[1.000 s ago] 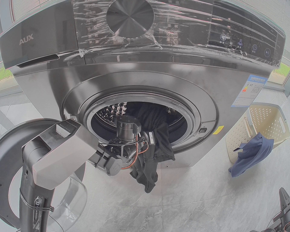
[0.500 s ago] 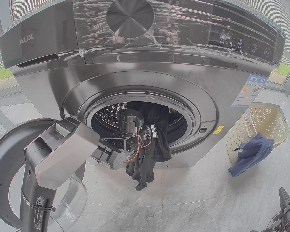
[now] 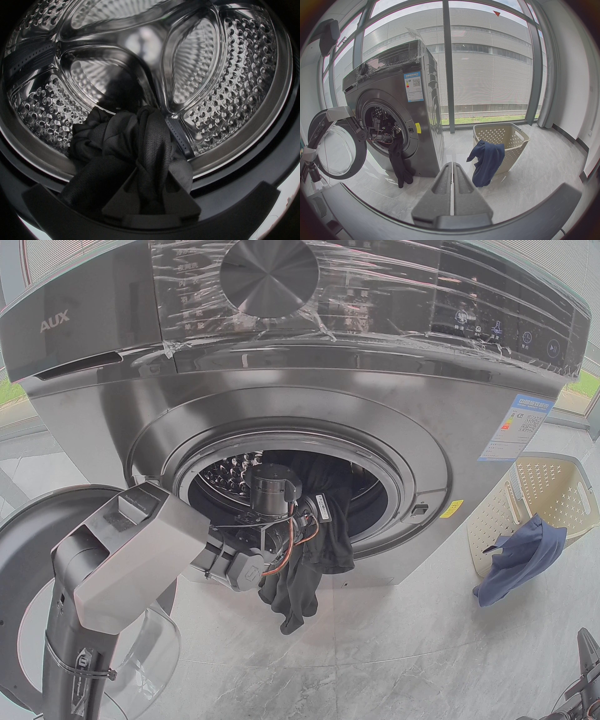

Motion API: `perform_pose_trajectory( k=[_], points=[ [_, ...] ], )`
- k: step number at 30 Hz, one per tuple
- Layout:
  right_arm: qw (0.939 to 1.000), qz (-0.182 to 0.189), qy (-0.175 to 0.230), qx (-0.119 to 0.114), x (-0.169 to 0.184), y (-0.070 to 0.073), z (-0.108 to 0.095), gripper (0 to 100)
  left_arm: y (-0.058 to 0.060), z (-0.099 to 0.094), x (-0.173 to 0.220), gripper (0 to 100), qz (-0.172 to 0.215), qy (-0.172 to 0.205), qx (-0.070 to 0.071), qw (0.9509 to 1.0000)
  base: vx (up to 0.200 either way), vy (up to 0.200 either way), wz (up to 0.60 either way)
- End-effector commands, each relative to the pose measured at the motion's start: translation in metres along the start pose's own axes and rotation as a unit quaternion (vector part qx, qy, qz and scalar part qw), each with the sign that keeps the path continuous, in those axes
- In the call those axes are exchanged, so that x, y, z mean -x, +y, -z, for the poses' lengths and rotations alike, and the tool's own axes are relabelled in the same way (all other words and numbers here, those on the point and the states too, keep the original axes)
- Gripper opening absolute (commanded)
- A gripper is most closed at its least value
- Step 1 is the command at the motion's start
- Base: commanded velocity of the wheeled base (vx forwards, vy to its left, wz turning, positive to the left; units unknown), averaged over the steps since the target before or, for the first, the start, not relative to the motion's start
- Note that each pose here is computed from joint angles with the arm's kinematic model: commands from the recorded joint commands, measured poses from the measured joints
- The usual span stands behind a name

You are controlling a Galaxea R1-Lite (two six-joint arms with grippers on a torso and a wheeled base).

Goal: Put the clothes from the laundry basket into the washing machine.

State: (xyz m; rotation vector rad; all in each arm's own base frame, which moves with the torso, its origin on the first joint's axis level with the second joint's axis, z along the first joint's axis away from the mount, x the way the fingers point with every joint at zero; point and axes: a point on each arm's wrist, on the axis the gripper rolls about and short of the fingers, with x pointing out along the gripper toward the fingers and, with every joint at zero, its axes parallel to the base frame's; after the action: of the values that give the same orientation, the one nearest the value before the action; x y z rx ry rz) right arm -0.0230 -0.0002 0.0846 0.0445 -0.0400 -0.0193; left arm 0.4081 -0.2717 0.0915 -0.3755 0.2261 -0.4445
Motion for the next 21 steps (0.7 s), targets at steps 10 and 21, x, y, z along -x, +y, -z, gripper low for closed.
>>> perform_pose_trajectory(
  k=[10, 21],
  points=[
    [1.0000, 0.000, -0.002, 0.001, 0.001, 0.000, 0.003, 0, -0.005, -0.013, 0.002, 0, 0.008, -0.016, 0.025, 0.9995, 0.000, 0.000, 0.00],
    [1.0000, 0.000, -0.002, 0.000, 0.001, 0.000, 0.003, 0, 0.017, -0.020, -0.031, 0, -0.005, -0.068, -0.011, 0.9976, 0.000, 0.000, 0.00]
  ],
)
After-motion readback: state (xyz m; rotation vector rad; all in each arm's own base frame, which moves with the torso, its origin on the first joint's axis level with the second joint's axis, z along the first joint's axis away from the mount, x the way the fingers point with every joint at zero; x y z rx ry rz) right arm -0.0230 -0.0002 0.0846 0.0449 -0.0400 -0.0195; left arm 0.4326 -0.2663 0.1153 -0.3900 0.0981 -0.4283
